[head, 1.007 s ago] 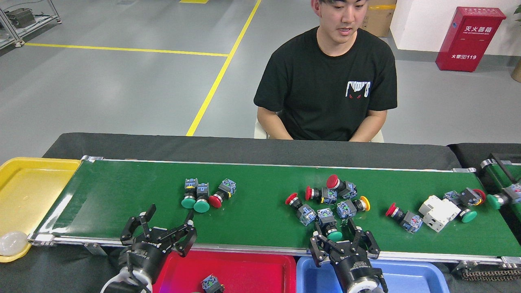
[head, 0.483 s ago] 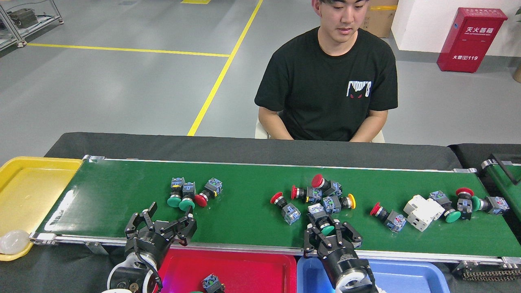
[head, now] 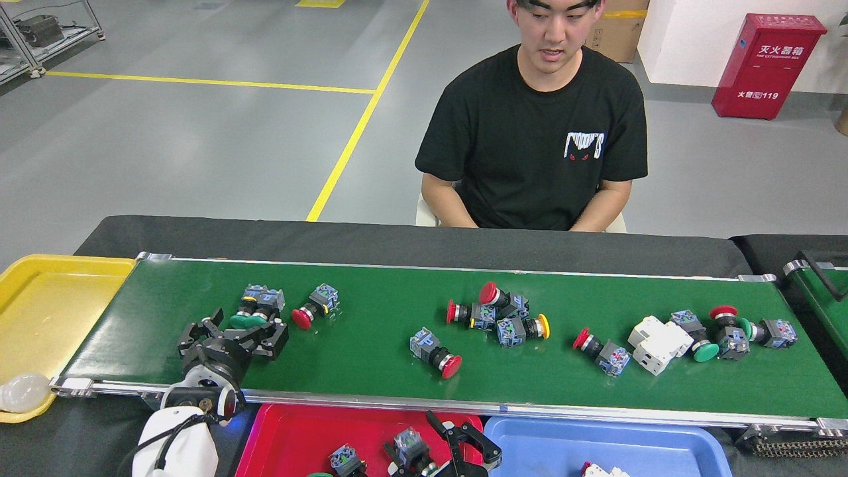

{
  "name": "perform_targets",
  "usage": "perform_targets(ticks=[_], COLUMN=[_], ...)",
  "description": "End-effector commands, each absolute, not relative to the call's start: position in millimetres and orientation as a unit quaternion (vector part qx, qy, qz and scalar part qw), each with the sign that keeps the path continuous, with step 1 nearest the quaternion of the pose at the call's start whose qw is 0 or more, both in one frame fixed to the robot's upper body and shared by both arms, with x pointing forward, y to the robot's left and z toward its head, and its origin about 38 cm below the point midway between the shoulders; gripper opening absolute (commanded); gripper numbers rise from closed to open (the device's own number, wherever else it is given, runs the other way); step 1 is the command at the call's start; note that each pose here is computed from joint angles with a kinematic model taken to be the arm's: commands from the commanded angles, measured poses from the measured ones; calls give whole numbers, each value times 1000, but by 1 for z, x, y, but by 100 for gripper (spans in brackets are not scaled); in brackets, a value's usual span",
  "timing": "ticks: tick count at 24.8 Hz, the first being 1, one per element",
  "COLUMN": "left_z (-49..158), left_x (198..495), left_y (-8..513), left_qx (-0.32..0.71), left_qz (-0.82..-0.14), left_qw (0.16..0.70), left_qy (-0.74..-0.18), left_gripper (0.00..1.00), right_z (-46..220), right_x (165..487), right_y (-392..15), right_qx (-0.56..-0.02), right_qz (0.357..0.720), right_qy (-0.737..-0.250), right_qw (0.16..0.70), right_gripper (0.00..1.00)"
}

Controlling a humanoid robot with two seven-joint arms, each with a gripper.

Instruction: Pick switch part from conveyor to tray

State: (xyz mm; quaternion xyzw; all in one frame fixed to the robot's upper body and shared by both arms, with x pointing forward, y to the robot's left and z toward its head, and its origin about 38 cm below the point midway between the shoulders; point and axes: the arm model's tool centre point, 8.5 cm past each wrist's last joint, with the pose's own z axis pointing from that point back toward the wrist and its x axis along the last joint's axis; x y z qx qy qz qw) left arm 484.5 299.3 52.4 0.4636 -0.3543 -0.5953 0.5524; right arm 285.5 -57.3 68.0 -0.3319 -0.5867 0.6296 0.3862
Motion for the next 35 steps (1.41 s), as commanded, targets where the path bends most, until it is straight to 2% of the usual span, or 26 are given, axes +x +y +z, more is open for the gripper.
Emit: perform_targets(ticks=[1,4,6,7,8,9,12,14,16,19,22,23,24,25,26,27,28,33,34,35], left_z=[64,49,42,42,42,42,48,61,79,81,68,64,58,51,47,44,44,45,46,46], left_x=[490,486,486,485,485,485,486,485,472,424,351,335,316,300,293,290,289,289,290,291], left_y=[311,314,312,311,310,309,304,294,281,254,227,221,219,216,213,206,203,203,204,207], left_qx=[486,471,463,462,460,456,447,444,439,393,320,303,295,285,277,267,265,264,266,268], left_qz=[-576,-573,-573,-573,-574,-576,-579,-586,-602,-653,-706,-717,-722,-725,-731,-738,-739,-737,-736,-735], left_qw=[550,563,564,561,559,556,544,516,464,372,289,274,278,284,287,284,282,283,284,286], left_qy=[-360,-364,-373,-379,-384,-390,-410,-440,-480,-531,-562,-565,-561,-559,-554,-551,-551,-555,-555,-553], left_gripper=[77,59,53,47,35,28,23,21,20,21,22,22,25,33,47,77,99,100,100,100], right_z=[75,74,69,63,58,52,48,46,43,40,40,42,43,42,43,44,47,37,36,36], right_x=[302,305,298,292,288,287,290,294,301,319,341,346,354,359,364,370,375,397,401,404], right_y=[-99,-166,-192,-201,-208,-213,-213,-211,-201,-181,-165,-161,-153,-146,-139,-133,-128,-120,-120,-120], right_qx=[-391,-501,-537,-542,-542,-538,-533,-530,-515,-491,-483,-481,-474,-466,-462,-459,-457,-451,-451,-452], right_qz=[580,469,434,422,412,408,413,423,439,466,480,482,489,499,506,510,512,532,535,538], right_qy=[-574,-530,-498,-486,-477,-471,-467,-466,-466,-467,-468,-470,-472,-472,-473,-477,-480,-466,-464,-463], right_qw=[425,498,524,541,556,568,571,568,570,569,563,561,559,557,554,549,546,544,543,541], right_gripper=[98,98,98,98,98,98,98,98,98,98,98,98,98,98,98,98,98,96,89,73])
